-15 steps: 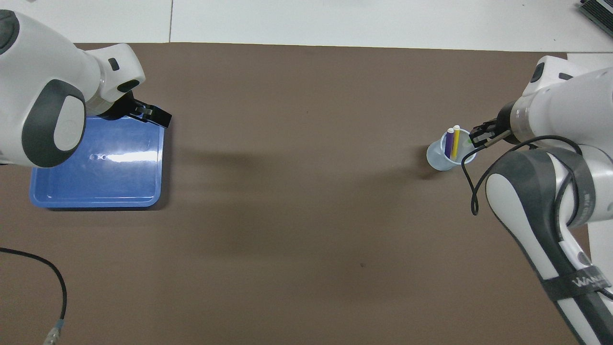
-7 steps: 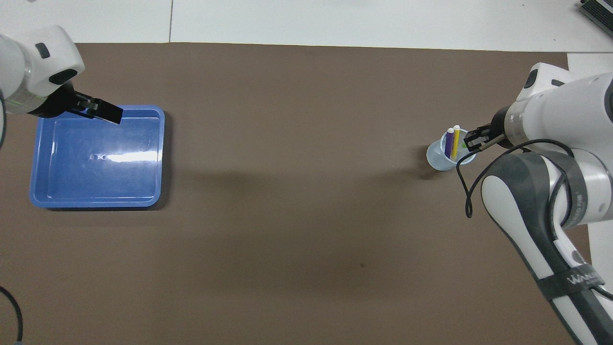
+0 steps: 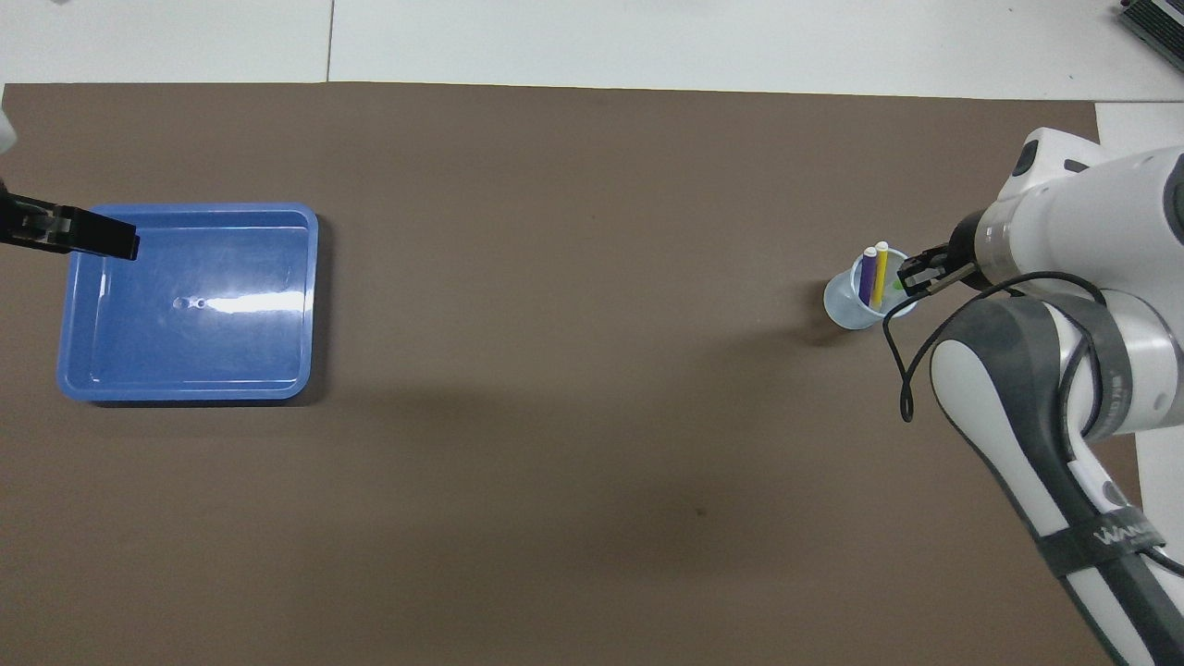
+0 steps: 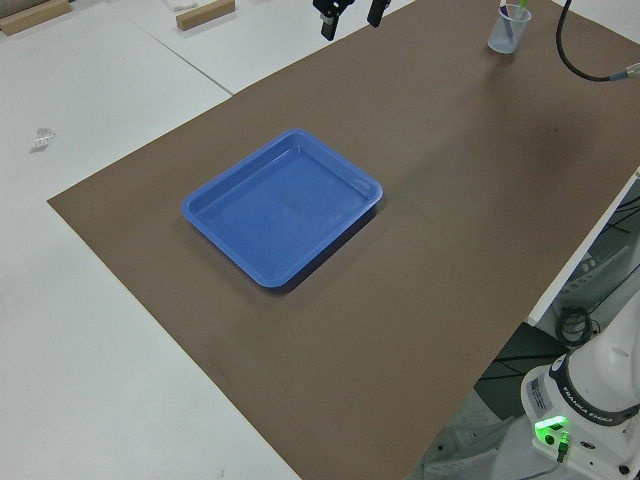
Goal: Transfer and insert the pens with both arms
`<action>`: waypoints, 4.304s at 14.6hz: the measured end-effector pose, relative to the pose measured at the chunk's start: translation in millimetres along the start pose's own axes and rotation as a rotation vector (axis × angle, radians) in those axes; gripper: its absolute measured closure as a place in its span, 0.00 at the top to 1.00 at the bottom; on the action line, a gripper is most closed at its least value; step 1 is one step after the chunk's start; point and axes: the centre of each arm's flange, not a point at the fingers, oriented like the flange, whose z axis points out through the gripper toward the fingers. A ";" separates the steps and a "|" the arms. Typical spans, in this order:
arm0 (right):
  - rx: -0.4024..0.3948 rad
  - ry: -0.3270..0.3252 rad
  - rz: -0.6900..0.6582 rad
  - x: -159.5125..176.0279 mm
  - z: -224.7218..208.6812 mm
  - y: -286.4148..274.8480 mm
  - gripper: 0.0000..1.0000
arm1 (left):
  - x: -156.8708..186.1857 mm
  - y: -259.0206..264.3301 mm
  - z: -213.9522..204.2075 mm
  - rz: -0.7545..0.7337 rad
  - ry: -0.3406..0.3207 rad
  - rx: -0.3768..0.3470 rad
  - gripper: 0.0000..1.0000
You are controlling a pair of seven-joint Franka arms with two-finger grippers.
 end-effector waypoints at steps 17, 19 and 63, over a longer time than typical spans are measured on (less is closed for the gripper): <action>-0.007 0.014 0.014 -1.4 -3.2 8.7 1.00 | -3.3 3.4 -0.7 -0.004 -0.008 0.000 1.00; -0.012 0.025 0.015 0.4 -8.6 9.9 1.00 | -3.3 3.4 -0.7 -0.005 -0.008 0.000 1.00; 0.036 -0.136 0.396 -14.7 -154.3 -1.2 1.00 | -3.4 3.4 -0.7 -0.006 -0.009 0.000 1.00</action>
